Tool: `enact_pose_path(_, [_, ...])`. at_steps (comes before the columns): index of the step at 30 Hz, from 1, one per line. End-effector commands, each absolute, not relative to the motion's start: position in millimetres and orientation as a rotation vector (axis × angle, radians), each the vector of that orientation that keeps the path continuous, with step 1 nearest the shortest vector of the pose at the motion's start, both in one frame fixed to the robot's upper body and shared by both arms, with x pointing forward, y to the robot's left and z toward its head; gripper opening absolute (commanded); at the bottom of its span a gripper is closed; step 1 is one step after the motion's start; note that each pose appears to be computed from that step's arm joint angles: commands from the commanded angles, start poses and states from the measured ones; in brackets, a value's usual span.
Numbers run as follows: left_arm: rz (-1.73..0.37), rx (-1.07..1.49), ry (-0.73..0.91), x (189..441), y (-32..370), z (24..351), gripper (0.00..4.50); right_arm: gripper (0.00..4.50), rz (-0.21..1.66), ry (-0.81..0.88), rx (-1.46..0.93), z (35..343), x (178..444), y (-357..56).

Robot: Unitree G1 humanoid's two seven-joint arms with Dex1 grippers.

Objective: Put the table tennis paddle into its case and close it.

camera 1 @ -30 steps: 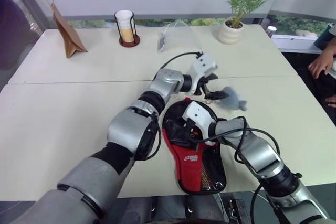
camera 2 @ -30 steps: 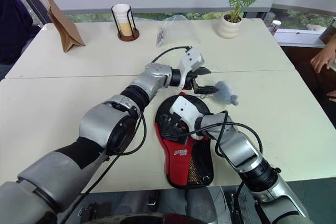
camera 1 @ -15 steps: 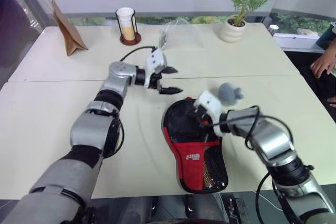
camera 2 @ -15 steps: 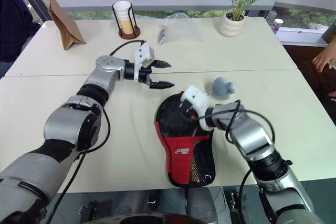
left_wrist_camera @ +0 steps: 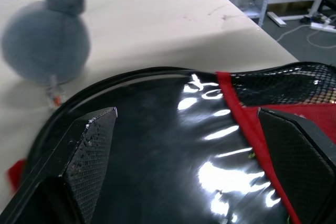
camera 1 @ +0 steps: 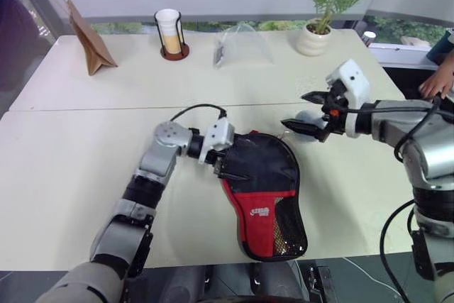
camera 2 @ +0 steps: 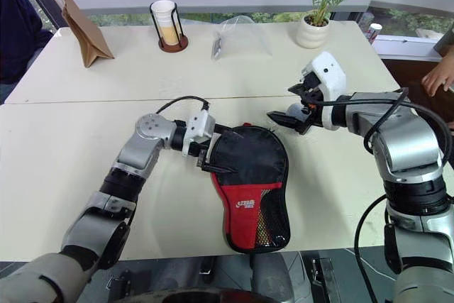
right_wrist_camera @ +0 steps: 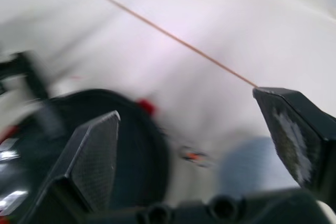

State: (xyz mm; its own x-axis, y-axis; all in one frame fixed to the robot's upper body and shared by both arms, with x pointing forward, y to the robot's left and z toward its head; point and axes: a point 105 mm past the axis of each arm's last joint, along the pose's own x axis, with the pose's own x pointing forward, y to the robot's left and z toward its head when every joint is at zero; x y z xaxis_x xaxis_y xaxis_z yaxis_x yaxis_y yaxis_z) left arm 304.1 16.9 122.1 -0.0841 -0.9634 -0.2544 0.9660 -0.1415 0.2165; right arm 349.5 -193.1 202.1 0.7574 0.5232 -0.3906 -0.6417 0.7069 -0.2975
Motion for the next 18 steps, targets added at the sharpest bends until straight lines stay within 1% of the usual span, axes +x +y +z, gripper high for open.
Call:
enact_pose_path(1, [-1.663, 0.408, 0.008, 301.0, 11.2, 116.8, 4.42, 4.50, 0.589, 0.319, -0.452, 194.3, 362.3, -213.9])
enact_pose_path(8, [-1.617, 0.376, 0.123, 305.5, 4.9, 89.4, 4.42, 4.50, 0.579, 0.411, -0.369, 160.0, 384.3, -222.1])
enact_pose_path(16, [-1.579, 0.372, 0.172, 311.8, 5.5, 77.8, 4.42, 4.50, 0.582, 0.452, -0.338, 145.2, 395.1, -222.4])
enact_pose_path(17, [-1.579, 0.372, 0.174, 311.9, 5.4, 77.3, 4.49, 3.90, 0.583, 0.454, -0.334, 144.6, 395.5, -222.3])
enact_pose_path(18, [-1.576, 0.369, 0.176, 312.1, 5.0, 76.9, 4.49, 3.66, 0.583, 0.455, -0.329, 144.4, 395.8, -222.7])
